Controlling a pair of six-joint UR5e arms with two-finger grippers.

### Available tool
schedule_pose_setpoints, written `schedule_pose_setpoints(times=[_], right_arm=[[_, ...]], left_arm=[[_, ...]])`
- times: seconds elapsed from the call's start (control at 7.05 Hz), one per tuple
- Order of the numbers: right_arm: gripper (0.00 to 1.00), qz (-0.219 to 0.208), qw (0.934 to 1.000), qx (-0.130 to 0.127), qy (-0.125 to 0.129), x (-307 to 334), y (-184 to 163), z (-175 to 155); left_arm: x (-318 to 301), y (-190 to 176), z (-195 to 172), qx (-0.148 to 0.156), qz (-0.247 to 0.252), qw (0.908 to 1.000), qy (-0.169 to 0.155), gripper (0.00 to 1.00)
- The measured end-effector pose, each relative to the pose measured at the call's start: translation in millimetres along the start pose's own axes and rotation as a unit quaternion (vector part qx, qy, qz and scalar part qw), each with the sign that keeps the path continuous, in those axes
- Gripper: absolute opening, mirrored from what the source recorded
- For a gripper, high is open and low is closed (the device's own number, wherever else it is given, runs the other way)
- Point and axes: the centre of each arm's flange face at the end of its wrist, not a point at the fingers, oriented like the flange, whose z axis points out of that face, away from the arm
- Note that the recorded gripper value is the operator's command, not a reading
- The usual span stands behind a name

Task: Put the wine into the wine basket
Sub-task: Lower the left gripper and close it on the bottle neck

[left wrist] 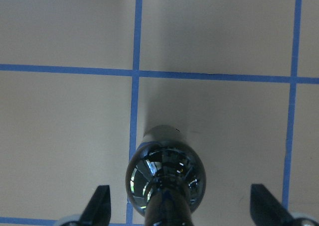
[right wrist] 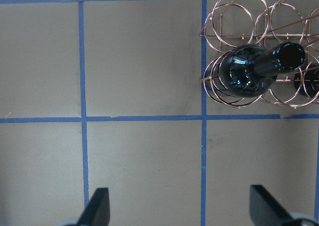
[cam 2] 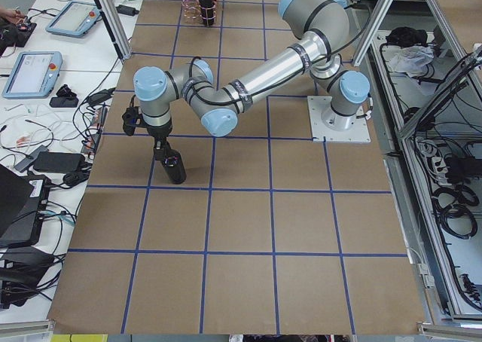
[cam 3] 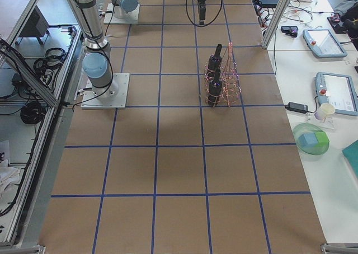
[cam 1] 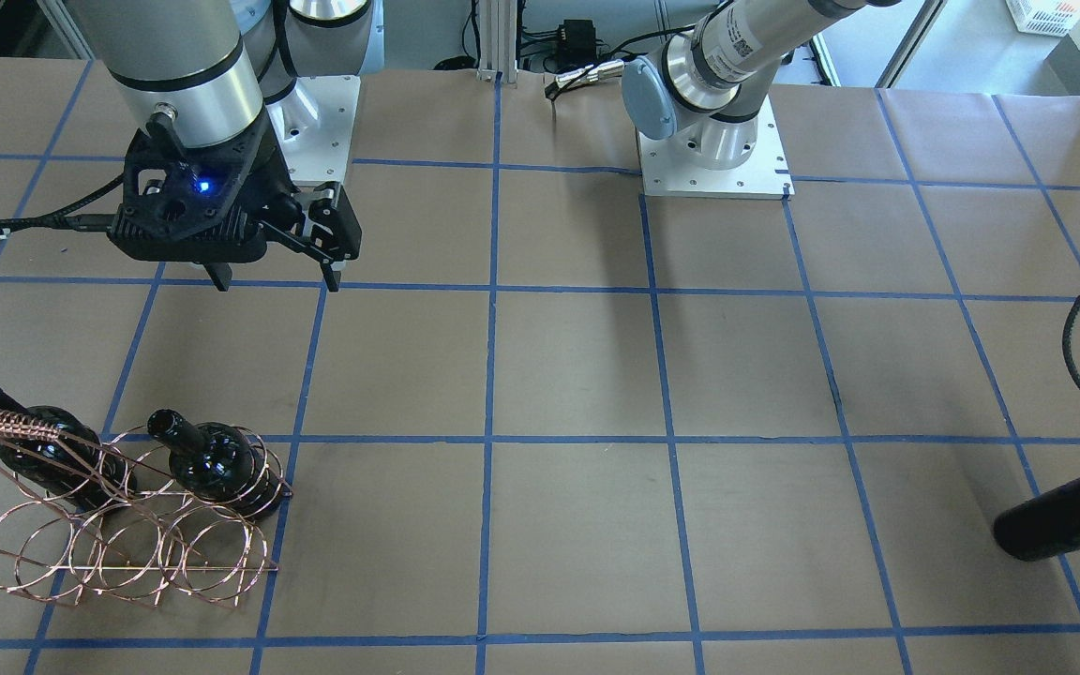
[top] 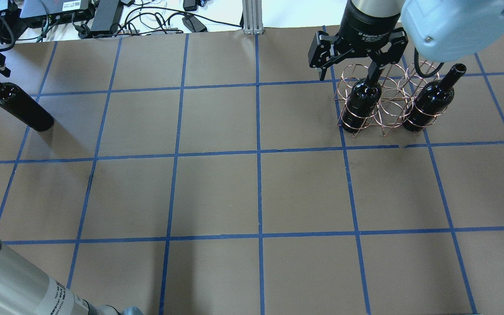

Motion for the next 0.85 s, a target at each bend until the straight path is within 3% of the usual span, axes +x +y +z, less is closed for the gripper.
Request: schedule_pose_setpoints(times=[0.57, 0.85], right_arm=[[1.00, 0.000, 1.0000, 0.000, 0.000, 0.0, 0.2, -0.3], [1.00, 0.000, 1.0000, 0.000, 0.000, -0.3, 0.3, -0.3]], left_arm=[[-4.9, 1.4, 3.1, -0.004, 0.007, 1.0000, -0.003, 0.66], [-6.0, 1.0, 3.3, -0.001, 0.011, 0.9999, -0.004, 0.64]])
